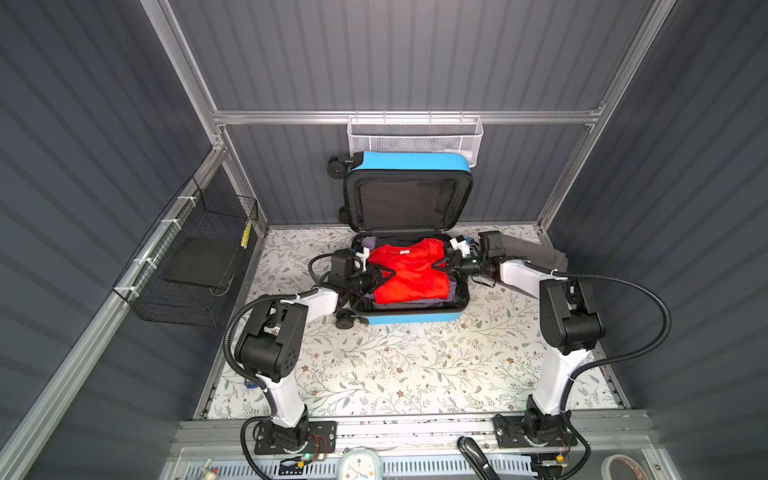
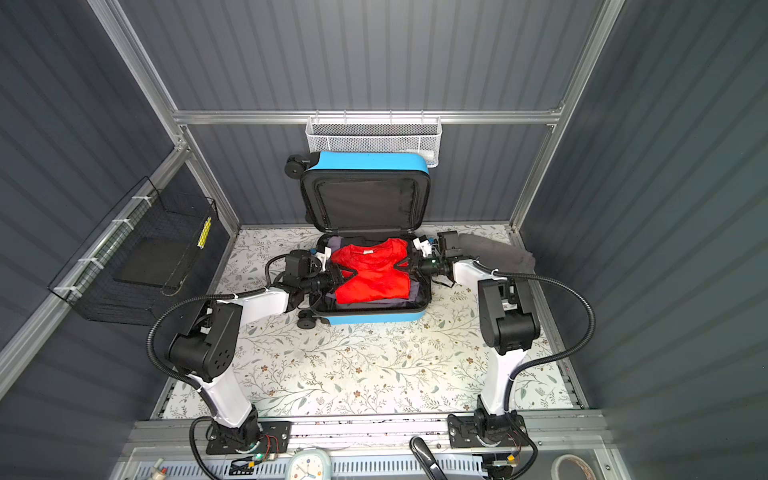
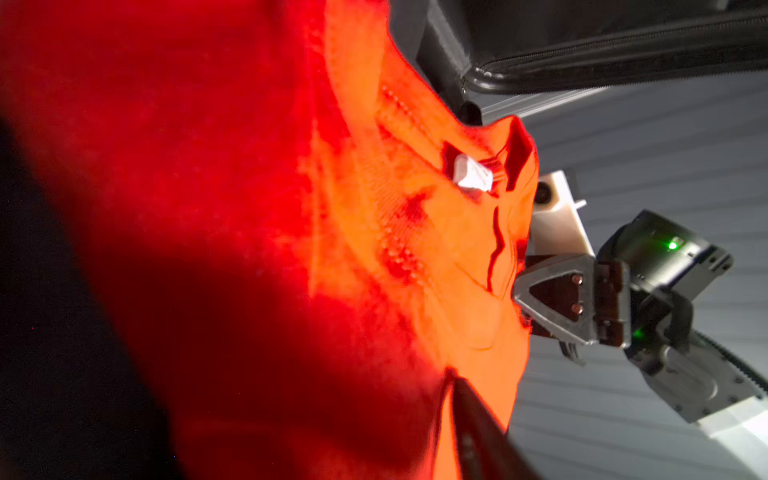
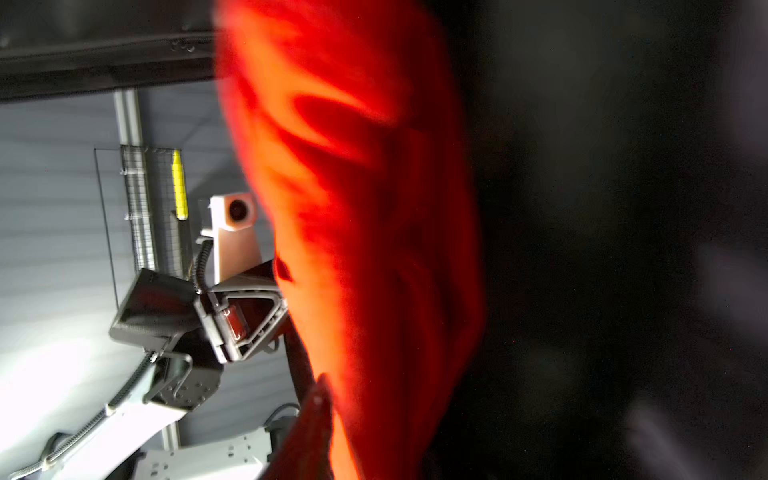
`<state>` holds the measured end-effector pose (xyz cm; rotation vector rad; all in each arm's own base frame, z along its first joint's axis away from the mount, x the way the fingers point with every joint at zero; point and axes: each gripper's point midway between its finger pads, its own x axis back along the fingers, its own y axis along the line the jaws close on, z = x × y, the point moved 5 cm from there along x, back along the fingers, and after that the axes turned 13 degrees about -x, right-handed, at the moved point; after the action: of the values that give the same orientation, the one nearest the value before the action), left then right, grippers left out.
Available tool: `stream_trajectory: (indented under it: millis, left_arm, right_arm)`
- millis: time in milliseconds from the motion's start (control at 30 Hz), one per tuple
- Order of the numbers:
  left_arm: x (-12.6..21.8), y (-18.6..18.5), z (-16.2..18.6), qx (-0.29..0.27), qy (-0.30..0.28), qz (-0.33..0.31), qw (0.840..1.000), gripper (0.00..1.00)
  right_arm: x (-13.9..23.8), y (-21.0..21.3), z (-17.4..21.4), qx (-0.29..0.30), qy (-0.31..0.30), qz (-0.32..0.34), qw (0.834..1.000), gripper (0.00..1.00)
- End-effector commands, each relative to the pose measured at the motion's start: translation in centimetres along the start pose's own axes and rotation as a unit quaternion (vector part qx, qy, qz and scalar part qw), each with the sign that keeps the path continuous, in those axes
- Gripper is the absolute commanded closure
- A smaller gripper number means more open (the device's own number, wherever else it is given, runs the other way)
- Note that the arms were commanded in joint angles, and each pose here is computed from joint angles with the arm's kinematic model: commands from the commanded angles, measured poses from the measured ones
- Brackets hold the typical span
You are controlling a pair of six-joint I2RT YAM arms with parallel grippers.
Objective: Pack the luggage
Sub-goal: 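Spread the red T-shirt over the black T-shirt with both grippers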
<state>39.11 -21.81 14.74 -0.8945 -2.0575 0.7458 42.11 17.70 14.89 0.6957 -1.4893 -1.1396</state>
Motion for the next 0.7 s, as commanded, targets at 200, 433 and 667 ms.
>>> stream_trajectory:
  millis: [200, 433, 667]
  left_arm:
    - [2.8, -2.2, -1.7, -0.054, -0.017, -0.042, 0.998, 0.0]
    - [4.6, -4.9, -4.7, -0.103, -0.022, -0.075, 0.992, 0.0]
    - [3.6, -8.5, -4.3, -0.124, -0.006, -0.022, 0.992, 0.0]
  right_arm:
    - [4.1, 1.8, -0.1, 0.03, -0.072, 0.036, 0.996, 0.37]
    - [6.5, 4.1, 1.3, 0.056, -0.104, 0.065, 0.991, 0.42]
    - [3.5, 6.3, 4.3, 0.08, -0.075, 0.066, 0.992, 0.64]
